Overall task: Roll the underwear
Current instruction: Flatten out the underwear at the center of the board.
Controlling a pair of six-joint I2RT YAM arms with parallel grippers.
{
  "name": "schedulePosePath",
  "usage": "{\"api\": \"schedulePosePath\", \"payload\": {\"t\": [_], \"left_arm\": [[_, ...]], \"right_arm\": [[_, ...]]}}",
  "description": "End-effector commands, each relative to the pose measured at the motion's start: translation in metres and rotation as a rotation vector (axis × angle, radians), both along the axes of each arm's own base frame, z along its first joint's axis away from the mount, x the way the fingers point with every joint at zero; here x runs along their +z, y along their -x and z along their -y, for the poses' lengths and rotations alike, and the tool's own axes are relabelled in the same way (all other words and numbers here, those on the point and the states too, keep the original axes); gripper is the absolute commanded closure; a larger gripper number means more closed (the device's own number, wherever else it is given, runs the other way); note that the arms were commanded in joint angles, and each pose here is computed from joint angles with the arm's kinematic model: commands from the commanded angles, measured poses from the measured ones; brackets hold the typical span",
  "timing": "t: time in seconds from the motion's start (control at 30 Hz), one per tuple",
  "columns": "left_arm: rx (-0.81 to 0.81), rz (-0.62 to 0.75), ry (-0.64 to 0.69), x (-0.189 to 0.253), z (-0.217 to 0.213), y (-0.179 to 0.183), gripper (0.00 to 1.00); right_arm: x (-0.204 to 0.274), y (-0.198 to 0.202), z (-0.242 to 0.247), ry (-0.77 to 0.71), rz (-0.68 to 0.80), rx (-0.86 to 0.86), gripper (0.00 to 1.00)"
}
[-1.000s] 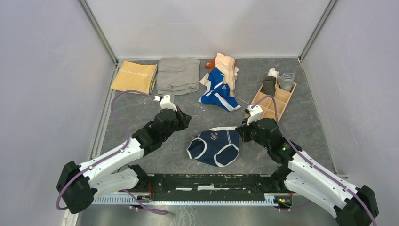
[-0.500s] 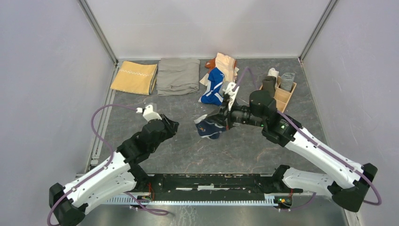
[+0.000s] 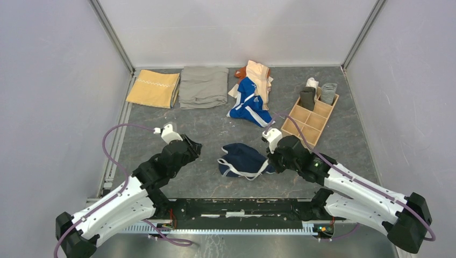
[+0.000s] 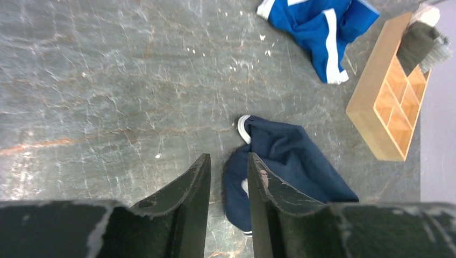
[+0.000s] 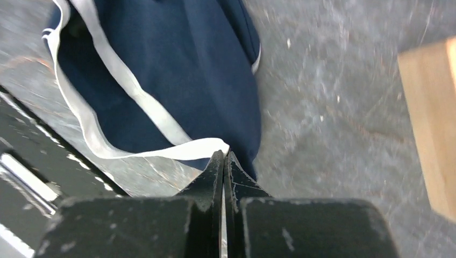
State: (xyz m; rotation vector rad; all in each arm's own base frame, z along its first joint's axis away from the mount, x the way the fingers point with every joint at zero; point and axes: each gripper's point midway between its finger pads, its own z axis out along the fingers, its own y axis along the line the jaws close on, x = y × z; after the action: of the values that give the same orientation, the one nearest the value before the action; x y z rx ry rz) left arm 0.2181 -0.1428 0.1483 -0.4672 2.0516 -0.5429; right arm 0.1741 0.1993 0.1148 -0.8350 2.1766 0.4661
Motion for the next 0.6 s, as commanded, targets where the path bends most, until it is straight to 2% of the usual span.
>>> {"api": "schedulePosePath", "payload": {"t": [0.0,0.23,0.4,0.57], "left_arm": [[-0.116,-0.005,0.020,-0.009,0.023,0.001,0.59],[-0.306,-0.023,0.074,-0.023,0.058,0.012,0.40],[-0.454,0.005,0.118,-0.016,0.086,0.018,0.39],[-0.549,-0.011,0.069,-0.039,0.099,0.024,0.41]], "right_arm": [[-0.011,-0.013,0.021,0.061,0.028,-0.136,1.00],[-0.019,-0.015,0.028,0.090,0.033,-0.162,1.00],[-0.022,-0.013,0.023,0.071,0.022,-0.151,1.00],[-0.025,-0.011,0.021,0.060,0.012,-0.140,1.00]]}}
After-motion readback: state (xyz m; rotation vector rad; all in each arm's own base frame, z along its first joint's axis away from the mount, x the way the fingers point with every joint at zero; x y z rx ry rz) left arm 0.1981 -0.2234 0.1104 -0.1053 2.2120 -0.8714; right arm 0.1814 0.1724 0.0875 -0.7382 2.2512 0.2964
